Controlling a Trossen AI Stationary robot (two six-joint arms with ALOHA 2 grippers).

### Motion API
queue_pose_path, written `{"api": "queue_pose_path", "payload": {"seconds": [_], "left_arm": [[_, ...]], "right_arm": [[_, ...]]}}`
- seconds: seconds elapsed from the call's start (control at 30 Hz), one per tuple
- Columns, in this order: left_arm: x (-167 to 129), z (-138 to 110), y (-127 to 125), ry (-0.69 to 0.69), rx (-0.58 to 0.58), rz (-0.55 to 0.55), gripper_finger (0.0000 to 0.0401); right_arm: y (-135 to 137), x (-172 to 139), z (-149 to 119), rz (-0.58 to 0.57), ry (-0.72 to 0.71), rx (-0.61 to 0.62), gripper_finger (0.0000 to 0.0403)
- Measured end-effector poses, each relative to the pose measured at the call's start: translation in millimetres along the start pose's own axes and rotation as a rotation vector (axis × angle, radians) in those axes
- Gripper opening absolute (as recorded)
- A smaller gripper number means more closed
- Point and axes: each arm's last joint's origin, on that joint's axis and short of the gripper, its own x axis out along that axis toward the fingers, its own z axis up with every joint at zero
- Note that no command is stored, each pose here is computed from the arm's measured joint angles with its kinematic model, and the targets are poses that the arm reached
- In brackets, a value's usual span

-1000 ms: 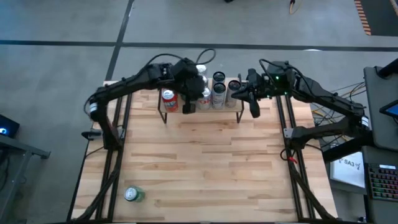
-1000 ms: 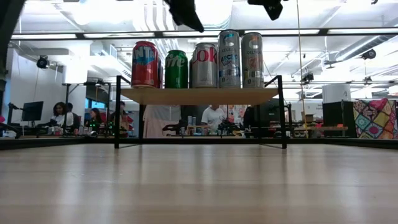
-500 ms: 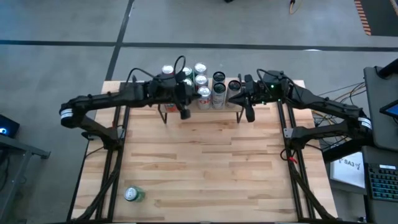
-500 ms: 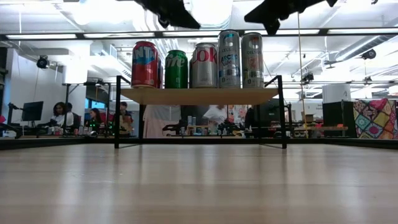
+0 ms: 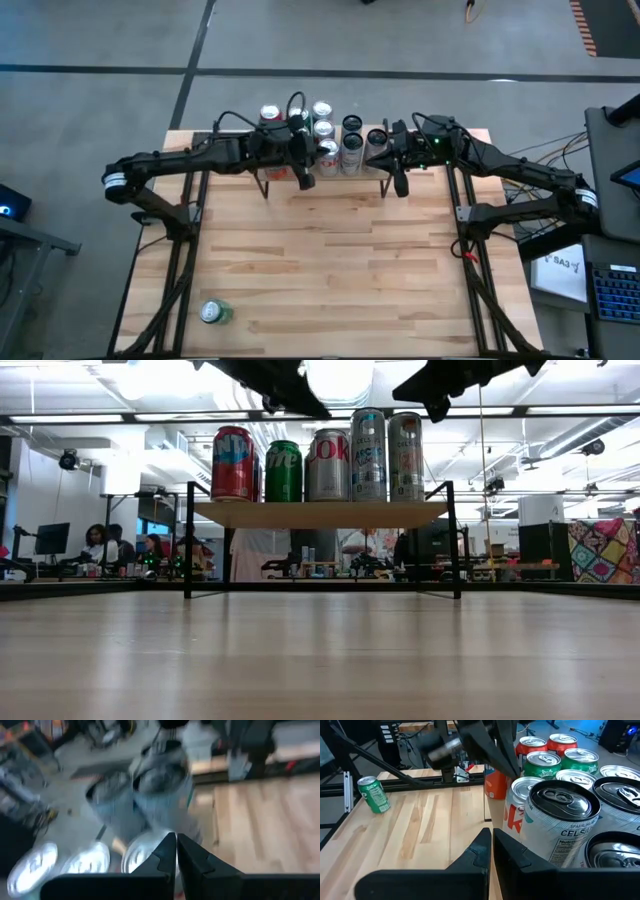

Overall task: Place canned beverage on shelf
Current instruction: Adjust the soda cans on the shelf

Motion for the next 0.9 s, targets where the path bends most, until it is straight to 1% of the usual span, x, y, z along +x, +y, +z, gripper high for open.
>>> {"api": "queue_pose_path", "payload": {"seconds": [0.07,0.13,0.57,0.9], "left_arm": [[3.5,-4.5,0.0,0.06,0.001,0.035,0.0],[4.0,-6.3,0.4,0.086,0.003,0.062,0.0],[2.7,-8.3,0.1,0.11,-0.055,0.063,0.0],[-6.2,-4.7,2.1,0.098,-0.066,0.066,0.0]], "right_arm": [[0.0,0.0,-0.2,0.0,0.001,0.002,0.0009],[0.0,0.0,-0.2,0.0,0.001,0.003,0.0009],[0.1,0.0,-0.9,0.001,0.008,0.022,0.0009],[0.1,0.0,-1.2,0.001,0.011,0.024,0.0009]]}}
